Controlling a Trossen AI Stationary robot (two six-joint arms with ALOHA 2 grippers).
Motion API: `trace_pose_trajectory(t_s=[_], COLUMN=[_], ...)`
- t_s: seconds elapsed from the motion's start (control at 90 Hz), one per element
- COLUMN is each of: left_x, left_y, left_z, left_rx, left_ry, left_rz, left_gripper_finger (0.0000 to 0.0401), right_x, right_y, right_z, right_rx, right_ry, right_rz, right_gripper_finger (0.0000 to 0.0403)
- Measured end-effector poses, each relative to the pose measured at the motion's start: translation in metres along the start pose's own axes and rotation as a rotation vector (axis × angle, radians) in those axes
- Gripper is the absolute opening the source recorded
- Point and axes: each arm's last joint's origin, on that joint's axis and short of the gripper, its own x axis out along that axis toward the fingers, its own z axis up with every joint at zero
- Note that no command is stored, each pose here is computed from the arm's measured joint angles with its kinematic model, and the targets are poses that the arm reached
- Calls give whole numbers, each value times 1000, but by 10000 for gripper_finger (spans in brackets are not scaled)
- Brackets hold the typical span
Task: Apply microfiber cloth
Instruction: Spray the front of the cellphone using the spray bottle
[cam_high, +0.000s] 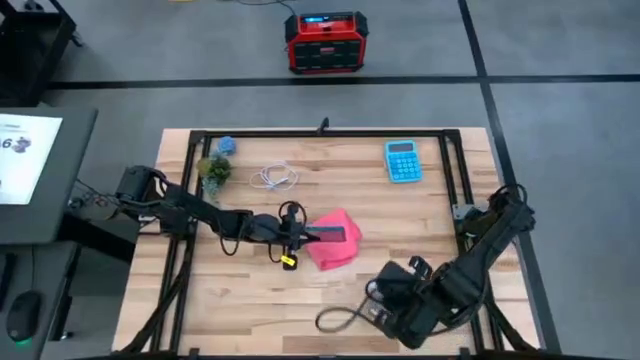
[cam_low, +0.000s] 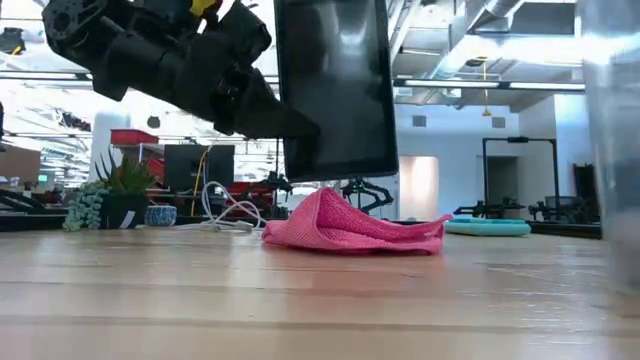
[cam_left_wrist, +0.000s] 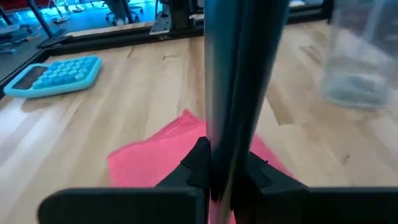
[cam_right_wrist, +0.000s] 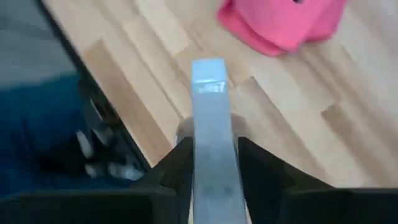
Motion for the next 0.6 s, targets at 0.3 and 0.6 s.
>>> trace_pose_trajectory(t_s=[0.3,0.6], left_x=[0,23], left_y=[8,11], left_z=[-3,-22], left_rx=[15,-60], left_ry=[38,-10], left_rz=[194,98], left_gripper_finger=[13,13], right_x=[1,1], right_y=[-12,-14], right_z=[4,6], right_rx=[245,231], right_ry=[-108,-143], right_rz=[-116,-136], right_gripper_finger=[79,79])
